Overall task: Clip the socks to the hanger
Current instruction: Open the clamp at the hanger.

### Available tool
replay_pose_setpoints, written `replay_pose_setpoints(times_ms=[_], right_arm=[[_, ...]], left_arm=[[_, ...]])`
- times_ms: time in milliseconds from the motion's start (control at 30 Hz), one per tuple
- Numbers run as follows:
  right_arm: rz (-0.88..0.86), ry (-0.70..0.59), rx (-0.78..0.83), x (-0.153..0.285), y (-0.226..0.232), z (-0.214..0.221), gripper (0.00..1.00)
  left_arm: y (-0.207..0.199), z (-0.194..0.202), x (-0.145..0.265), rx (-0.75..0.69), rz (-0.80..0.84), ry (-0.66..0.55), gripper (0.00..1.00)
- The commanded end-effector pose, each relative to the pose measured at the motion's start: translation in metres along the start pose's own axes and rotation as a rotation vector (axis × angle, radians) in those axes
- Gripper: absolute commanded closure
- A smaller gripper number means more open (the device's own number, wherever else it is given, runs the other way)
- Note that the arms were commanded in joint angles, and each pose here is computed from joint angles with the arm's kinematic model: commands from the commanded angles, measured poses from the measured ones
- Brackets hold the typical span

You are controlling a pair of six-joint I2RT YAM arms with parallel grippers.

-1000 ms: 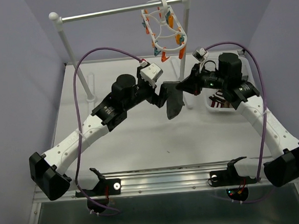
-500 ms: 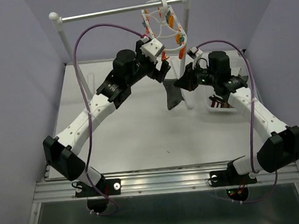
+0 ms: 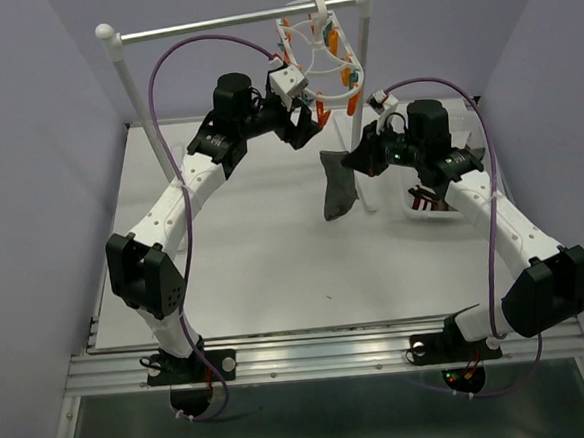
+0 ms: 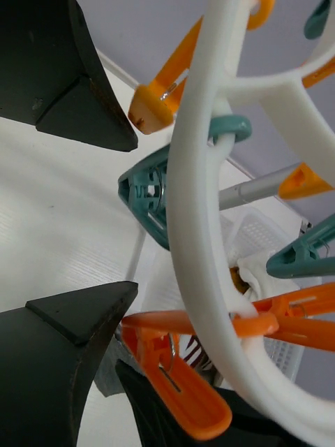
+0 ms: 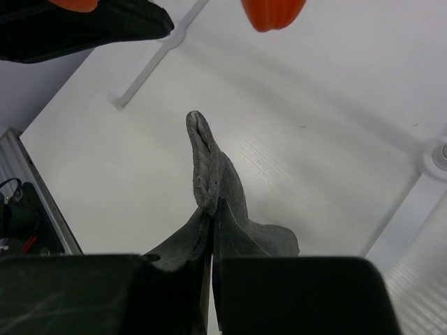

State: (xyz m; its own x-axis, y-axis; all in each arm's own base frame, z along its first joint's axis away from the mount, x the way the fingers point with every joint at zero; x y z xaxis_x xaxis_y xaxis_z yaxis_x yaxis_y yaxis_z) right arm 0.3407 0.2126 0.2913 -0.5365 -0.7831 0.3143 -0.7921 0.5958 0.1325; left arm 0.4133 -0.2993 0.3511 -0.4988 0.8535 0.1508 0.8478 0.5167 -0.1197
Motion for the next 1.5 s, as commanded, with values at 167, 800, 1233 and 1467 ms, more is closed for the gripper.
replay_pose_setpoints(times_ms=[167, 800, 1233, 1467], right_arm=[[0.015, -0.050, 0.033, 0.000, 0.000, -0.013, 0.99], [0.018, -0.057, 0.052, 0.007, 0.004, -0.013, 0.99], [0.019, -0.049, 0.059, 0.007, 0.003, -0.009, 0.99], [0.010, -0.046, 0.061, 0.006, 0.004, -0.007, 0.99]], left_arm=[[-0.036, -0.037, 0.020, -0.117, 0.134, -0.074, 0.13], [-0.052, -0.009, 0.038, -0.136, 0.189, -0.024, 0.01], [-0.072, -0.023, 0.041, -0.187, 0.319, -0.054, 0.01], [-0.066, -0.036, 0.033, -0.249, 0.313, -0.090, 0.01]])
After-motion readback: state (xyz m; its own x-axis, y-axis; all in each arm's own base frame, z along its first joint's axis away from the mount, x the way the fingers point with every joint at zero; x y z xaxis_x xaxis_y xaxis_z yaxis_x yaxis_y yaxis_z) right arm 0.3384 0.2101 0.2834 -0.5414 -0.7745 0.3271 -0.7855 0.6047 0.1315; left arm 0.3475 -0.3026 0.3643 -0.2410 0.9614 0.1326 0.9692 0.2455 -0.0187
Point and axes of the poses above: each gripper's point midway between its finger pads, its own x axis back along the fingers, its own y axis along the line the jaws close on, z = x × y, the point moved 2 cm from there along x, back along the fingers, and after that the axes turned 13 degrees about x, right-handed, at the moved point
